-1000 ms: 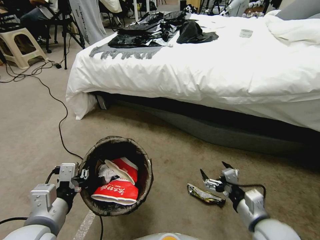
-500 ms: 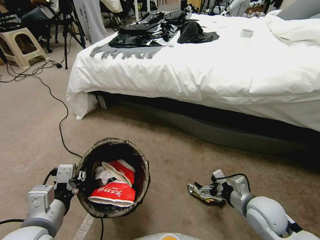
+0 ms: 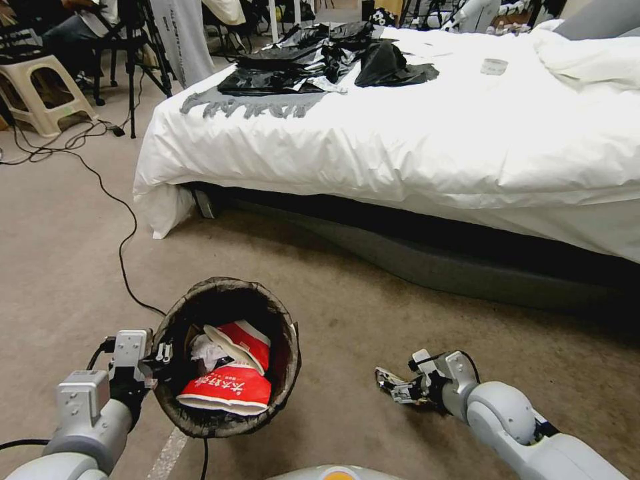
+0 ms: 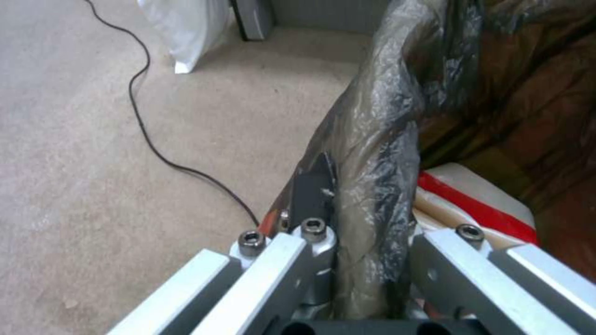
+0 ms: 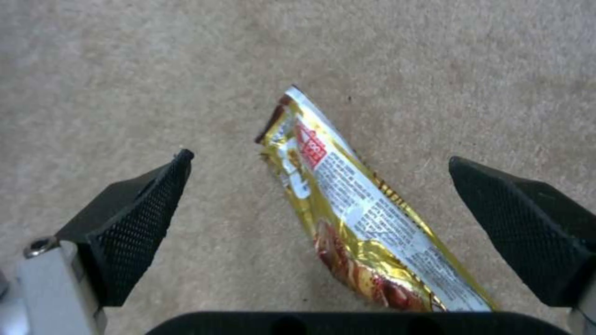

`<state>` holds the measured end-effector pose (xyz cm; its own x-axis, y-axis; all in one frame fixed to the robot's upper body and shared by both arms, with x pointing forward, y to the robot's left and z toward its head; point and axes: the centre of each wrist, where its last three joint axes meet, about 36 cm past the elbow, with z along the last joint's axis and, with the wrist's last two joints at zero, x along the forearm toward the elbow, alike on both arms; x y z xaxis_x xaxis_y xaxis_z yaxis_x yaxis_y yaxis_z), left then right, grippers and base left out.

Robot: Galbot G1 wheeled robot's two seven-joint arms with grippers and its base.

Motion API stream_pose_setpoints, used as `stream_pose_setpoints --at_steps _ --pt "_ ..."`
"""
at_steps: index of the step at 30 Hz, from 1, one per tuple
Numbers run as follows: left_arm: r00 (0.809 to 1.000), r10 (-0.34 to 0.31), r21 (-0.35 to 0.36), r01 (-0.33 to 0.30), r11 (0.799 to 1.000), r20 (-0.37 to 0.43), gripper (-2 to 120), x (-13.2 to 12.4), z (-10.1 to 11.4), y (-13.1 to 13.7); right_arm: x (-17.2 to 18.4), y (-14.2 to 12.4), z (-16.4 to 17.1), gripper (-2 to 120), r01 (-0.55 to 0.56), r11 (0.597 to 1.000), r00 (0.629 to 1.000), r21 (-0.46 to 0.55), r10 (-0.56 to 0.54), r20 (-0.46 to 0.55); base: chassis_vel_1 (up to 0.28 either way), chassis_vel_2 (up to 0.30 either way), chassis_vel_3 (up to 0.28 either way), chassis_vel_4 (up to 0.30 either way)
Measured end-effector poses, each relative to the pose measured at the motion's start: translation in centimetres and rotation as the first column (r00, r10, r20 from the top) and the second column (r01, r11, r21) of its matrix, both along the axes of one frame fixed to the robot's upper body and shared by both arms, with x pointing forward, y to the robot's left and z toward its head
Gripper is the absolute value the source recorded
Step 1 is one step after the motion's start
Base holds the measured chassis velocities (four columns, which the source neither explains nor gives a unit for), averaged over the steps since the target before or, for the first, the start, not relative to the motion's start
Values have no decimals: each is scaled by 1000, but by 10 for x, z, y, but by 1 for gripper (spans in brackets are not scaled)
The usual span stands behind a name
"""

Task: Pick up the trash bin, then pick up the garbage from the floor and place it into the trash bin.

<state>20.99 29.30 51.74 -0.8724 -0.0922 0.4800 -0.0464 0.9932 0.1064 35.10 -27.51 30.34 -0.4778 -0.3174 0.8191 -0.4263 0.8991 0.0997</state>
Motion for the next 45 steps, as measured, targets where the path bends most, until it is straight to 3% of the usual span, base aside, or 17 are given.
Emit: stream_pose_setpoints --at_steps 20,29,32,33,38,40,45 --pt "1000 -1 9 2 1000 -7 0 -1 -1 -1 17 -4 -55 100 50 995 999 -82 -51 -14 0 0 0 0" --pt "1000 0 11 0 1000 -11 0 -2 -1 -1 18 -2 -64 98 44 995 999 -87 -45 -15 0 0 0 0" --pt "1000 1 13 -1 1000 -13 0 -2 -2 -1 18 -1 -66 92 43 995 999 -87 -44 -11 0 0 0 0" --pt "1000 1 15 0 1000 -13 0 -2 -1 -1 17 -1 -66 84 40 995 999 -88 -40 -3 0 0 0 0" --pt "1000 0 16 0 1000 -14 0 -2 -1 -1 15 2 -61 70 28 996 1000 -89 -26 15 0 0 0 0" --pt "1000 0 15 0 1000 -13 0 -2 -1 -1 13 4 -59 58 24 996 999 -91 -22 27 0 0 0 0" --pt "1000 1 14 0 1000 -13 0 -2 -2 -1 13 4 -59 41 27 995 999 -92 -24 30 0 0 0 0"
